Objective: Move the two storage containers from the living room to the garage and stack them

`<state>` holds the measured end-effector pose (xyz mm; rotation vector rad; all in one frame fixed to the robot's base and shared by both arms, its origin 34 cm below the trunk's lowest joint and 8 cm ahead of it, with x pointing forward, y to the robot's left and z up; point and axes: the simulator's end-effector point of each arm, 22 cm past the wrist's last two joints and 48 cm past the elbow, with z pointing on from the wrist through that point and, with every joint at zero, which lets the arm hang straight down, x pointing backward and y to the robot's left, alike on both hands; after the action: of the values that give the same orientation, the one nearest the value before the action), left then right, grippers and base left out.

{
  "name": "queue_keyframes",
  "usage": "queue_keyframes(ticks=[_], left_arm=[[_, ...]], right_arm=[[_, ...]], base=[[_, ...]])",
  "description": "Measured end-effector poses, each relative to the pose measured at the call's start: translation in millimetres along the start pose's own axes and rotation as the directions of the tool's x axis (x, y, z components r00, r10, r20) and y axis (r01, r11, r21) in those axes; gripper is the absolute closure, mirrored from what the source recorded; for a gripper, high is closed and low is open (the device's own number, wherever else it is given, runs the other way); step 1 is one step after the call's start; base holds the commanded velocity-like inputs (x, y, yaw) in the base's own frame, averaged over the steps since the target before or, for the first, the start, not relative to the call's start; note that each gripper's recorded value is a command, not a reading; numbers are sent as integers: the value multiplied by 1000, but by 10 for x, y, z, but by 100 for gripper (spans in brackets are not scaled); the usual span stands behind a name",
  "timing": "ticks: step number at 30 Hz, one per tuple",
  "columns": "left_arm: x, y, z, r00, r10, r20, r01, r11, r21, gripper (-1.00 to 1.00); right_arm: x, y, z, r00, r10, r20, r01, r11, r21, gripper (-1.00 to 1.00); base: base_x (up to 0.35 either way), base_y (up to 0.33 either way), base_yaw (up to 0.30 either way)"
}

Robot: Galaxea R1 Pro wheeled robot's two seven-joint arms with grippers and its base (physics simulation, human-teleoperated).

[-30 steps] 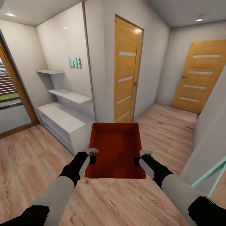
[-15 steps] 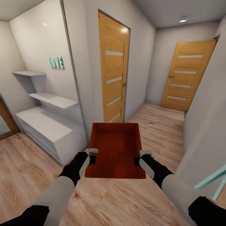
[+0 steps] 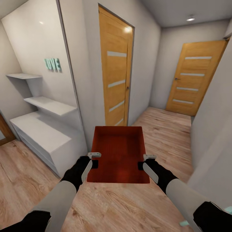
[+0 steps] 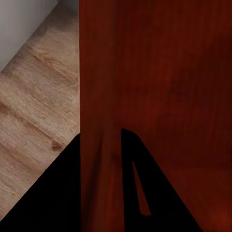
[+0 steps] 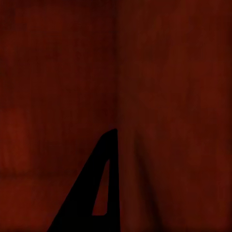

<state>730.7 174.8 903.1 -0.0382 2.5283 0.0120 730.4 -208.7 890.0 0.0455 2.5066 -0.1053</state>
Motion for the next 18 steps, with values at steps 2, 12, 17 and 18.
queue_keyframes(ticks=[2,12,17,18], left_arm=[[0,0,0,1000,0,0,0,1000,0,100],[0,-1,0,1000,0,0,0,1000,0,100],[0,-1,0,1000,0,0,0,1000,0,100],[0,-1,0,1000,0,0,0,1000,0,100]], right_arm=[[0,0,0,1000,0,0,0,1000,0,100],[0,-1,0,1000,-1,0,1,1000,0,100],[1,-1,0,1000,-1,0,1,1000,0,100],[1,-1,0,1000,0,0,0,1000,0,100]], base=[[321,0,0],[321,0,-137],[321,0,-239],[321,0,-240]])
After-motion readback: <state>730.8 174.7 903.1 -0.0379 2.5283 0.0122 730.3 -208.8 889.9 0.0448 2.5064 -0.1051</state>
